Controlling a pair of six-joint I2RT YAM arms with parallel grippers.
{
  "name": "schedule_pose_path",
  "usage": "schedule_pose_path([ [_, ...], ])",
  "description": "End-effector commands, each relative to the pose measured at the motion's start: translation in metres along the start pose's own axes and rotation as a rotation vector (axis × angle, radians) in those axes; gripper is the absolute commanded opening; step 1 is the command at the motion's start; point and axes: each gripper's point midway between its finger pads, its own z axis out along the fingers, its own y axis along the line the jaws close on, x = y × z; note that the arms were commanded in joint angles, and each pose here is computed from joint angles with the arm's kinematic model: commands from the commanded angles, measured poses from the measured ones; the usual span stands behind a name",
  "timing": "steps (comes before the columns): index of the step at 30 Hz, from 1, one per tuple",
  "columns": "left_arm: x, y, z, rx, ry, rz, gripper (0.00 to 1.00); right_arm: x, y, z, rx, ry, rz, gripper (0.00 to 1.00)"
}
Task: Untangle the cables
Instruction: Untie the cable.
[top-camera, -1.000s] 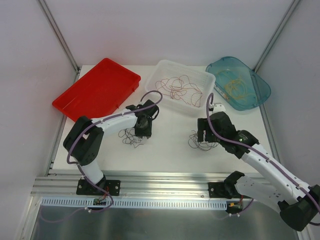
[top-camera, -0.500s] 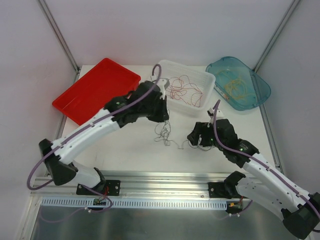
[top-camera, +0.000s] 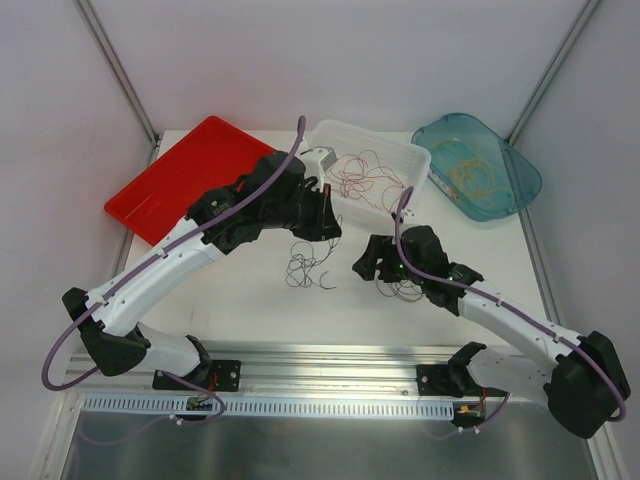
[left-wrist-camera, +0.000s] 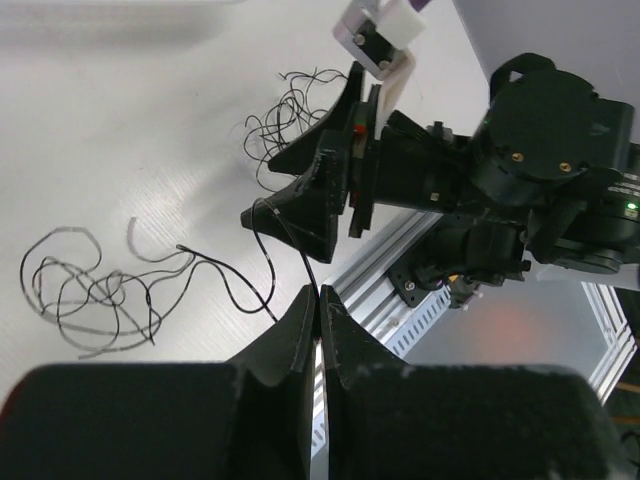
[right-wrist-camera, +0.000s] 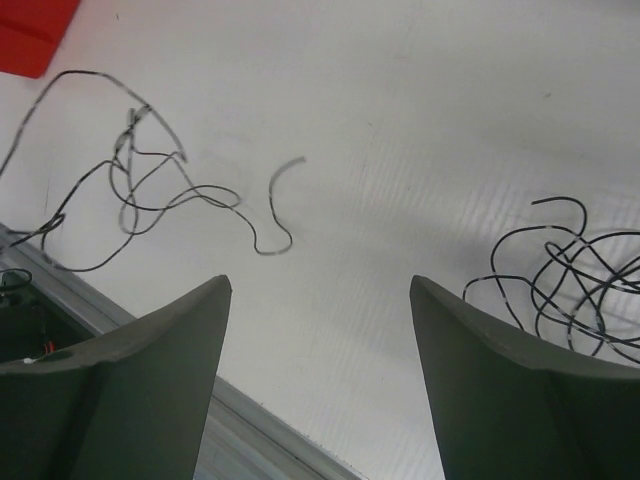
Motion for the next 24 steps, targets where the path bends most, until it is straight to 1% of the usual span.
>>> schedule_pose_path([
  [1, -0.016, -0.019, -0.017, 0.074, -0.041, 0.025, 0.00, -0.003, 0.022, 0.012, -0.119, -0.010, 0.030, 0.76],
  [6, -0.013, -0.011, -0.018, 0.044, -0.050, 0.027, 0.00, -0.002, 0.049, 0.013, -0.270, -0.017, 0.025, 0.75],
  [12, -0.008, -0.013, -0.019, 0.060, -0.038, 0.026, 0.00, -0.002, 0.058, 0.020, -0.326, -0.024, 0.021, 0.76],
  [17, -0.013, -0.015, -0.020, 0.064, -0.049, 0.032, 0.00, 0.003, 0.058, 0.029, -0.315, 0.014, 0.041, 0.76],
  [24, -0.013, -0.026, -0.016, 0.107, -0.026, 0.036, 0.00, 0.010, 0.055, 0.042, -0.301, 0.042, 0.042, 0.76],
])
